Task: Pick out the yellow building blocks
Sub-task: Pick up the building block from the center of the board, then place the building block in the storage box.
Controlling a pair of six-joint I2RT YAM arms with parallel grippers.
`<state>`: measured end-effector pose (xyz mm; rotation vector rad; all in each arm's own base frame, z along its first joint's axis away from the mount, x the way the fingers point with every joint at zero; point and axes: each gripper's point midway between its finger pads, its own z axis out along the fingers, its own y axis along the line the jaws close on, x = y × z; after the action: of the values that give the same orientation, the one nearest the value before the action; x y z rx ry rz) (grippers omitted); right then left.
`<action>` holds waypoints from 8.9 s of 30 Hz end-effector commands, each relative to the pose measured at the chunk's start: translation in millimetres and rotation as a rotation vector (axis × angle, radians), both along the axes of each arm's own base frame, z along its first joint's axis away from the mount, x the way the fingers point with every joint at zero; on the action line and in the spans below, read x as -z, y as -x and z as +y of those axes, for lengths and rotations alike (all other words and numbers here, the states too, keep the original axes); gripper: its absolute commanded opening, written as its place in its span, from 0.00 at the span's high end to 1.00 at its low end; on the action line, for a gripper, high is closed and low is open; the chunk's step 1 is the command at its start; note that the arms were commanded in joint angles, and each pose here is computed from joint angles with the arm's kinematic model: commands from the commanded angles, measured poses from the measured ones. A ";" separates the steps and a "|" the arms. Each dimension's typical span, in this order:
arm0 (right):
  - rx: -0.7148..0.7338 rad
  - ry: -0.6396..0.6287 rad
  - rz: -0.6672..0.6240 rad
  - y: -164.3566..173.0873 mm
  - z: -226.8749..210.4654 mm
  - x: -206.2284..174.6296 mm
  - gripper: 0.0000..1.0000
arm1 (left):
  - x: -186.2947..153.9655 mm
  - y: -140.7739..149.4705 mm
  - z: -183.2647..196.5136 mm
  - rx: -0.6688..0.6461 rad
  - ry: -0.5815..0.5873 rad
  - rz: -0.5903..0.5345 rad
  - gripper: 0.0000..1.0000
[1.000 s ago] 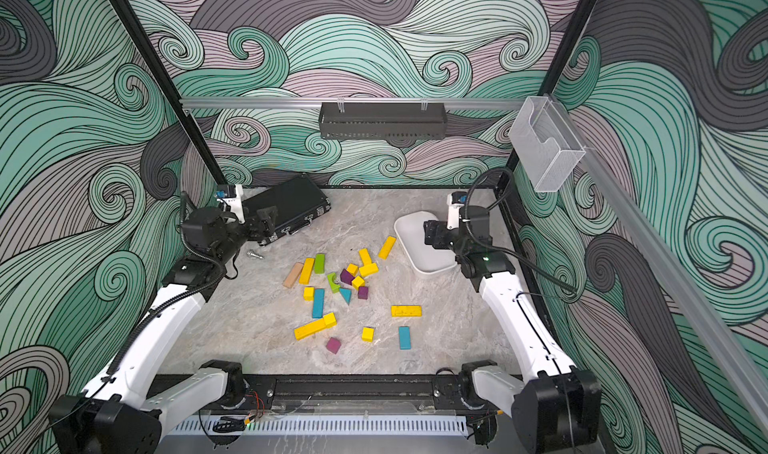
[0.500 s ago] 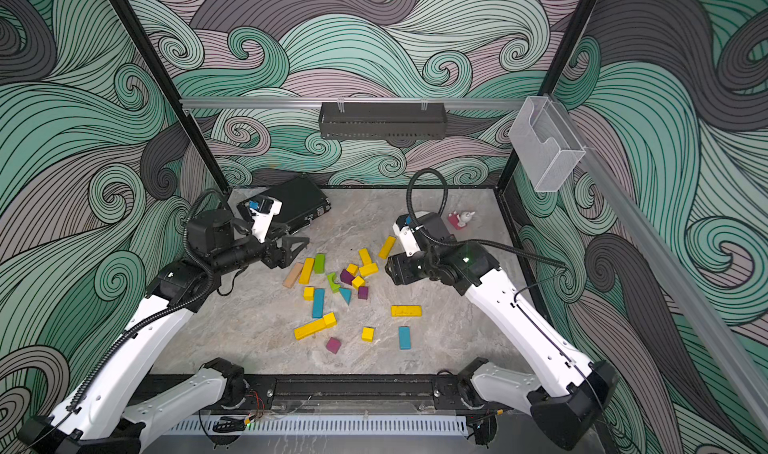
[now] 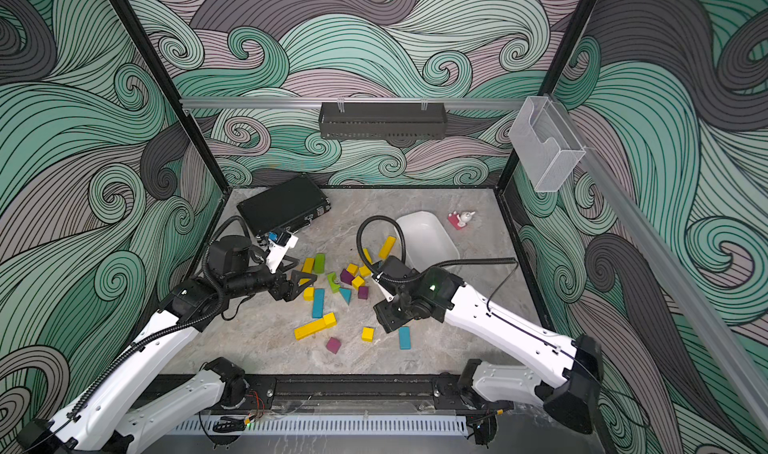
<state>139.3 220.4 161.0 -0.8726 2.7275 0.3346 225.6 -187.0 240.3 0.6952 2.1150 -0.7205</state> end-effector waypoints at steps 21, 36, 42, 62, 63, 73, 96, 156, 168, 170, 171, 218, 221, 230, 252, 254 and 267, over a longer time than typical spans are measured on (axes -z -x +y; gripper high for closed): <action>-0.029 0.041 -0.033 -3.8 18.9 38.7 0.42 | 52.3 32.5 5.4 0.052 -0.160 0.127 0.20; -0.038 0.043 0.053 -1.6 42.8 79.5 0.46 | 66.6 16.4 17.2 -0.020 -0.258 0.113 0.19; -0.073 0.089 0.075 0.8 50.5 96.4 0.48 | 67.4 14.3 19.3 -0.035 -0.267 0.111 0.19; -0.136 0.202 0.084 2.6 58.8 123.2 0.47 | 65.8 9.3 28.2 -0.079 -0.299 0.081 0.18; -0.134 0.203 0.081 2.0 59.1 123.2 0.47 | 65.8 9.1 28.3 -0.080 -0.299 0.081 0.18; -0.124 0.223 0.080 -1.5 62.4 128.5 0.48 | 65.5 8.3 29.7 -0.086 -0.304 0.075 0.18; -0.109 0.252 0.080 -3.9 60.4 133.0 0.56 | 66.0 7.2 31.0 -0.092 -0.311 0.071 0.18; 0.170 0.022 -0.087 -124.3 -1.5 -15.5 1.00 | 10.8 -61.7 -34.8 -0.031 -0.146 -0.006 0.19; 0.352 0.099 -0.090 -199.9 -57.5 -3.9 1.00 | 1.2 -103.5 -100.0 0.074 -0.069 0.016 0.20; 0.379 0.116 -0.073 -210.3 -68.9 4.5 1.00 | 2.2 -108.4 -110.5 0.088 -0.070 0.016 0.20; 0.388 0.122 -0.067 -214.3 -73.8 7.9 1.00 | 4.3 -110.3 -115.3 0.095 -0.074 0.018 0.20; 0.564 0.212 0.021 -292.3 -147.5 115.1 0.63 | 57.7 -91.4 -177.7 0.276 -0.215 0.055 0.18; 0.566 0.219 0.016 -292.5 -148.8 114.1 0.58 | 56.6 -90.4 -177.9 0.278 -0.218 0.049 0.18; 0.569 0.203 0.001 -293.2 -147.8 104.3 0.56 | 54.3 -90.2 -176.9 0.276 -0.229 0.031 0.18; 0.533 0.031 -0.172 -268.8 -115.8 -3.9 0.52 | 19.3 -94.4 -158.4 0.219 -0.256 -0.100 0.17; 0.499 -0.010 -0.186 -262.6 -102.7 -16.3 0.53 | 8.6 -96.4 -149.4 0.184 -0.273 -0.134 0.17; 0.259 -0.171 -0.229 -193.6 -11.3 -64.8 0.58 | -41.1 -63.0 -59.2 -0.022 -0.369 -0.242 0.17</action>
<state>350.2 198.9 230.1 -0.4576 2.4914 0.3320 302.8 -273.0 296.3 0.9167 1.9637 -0.3001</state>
